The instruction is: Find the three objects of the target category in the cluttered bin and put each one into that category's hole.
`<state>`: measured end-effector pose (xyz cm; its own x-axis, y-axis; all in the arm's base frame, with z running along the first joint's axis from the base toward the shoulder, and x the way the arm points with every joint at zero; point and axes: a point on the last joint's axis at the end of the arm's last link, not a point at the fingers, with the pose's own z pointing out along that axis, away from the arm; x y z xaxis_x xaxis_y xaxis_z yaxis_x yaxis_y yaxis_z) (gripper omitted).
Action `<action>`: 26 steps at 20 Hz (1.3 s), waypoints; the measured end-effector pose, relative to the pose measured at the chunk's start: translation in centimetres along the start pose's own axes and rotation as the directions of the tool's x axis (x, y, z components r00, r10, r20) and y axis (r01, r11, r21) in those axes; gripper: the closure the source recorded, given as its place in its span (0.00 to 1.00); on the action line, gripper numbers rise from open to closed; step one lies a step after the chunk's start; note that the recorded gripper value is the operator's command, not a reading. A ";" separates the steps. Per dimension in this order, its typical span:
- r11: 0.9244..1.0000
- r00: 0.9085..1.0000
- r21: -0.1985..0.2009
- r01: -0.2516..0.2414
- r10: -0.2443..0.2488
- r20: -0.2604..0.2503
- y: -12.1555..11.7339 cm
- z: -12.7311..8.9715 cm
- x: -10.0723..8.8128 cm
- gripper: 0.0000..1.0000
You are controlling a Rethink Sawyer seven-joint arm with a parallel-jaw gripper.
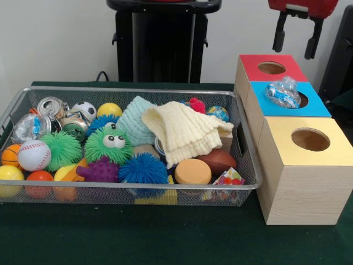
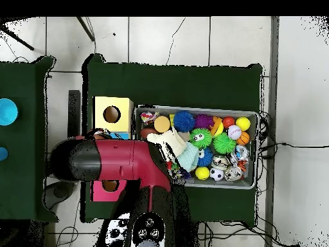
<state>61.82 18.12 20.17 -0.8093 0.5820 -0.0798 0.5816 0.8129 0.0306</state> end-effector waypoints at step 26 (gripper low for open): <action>1.000 1.000 -0.015 -0.012 0.012 0.026 -0.4 -1.6 -1.1 1.00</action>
<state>62.33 17.15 21.82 -0.7998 0.5911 -0.1050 0.5897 0.8063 0.0469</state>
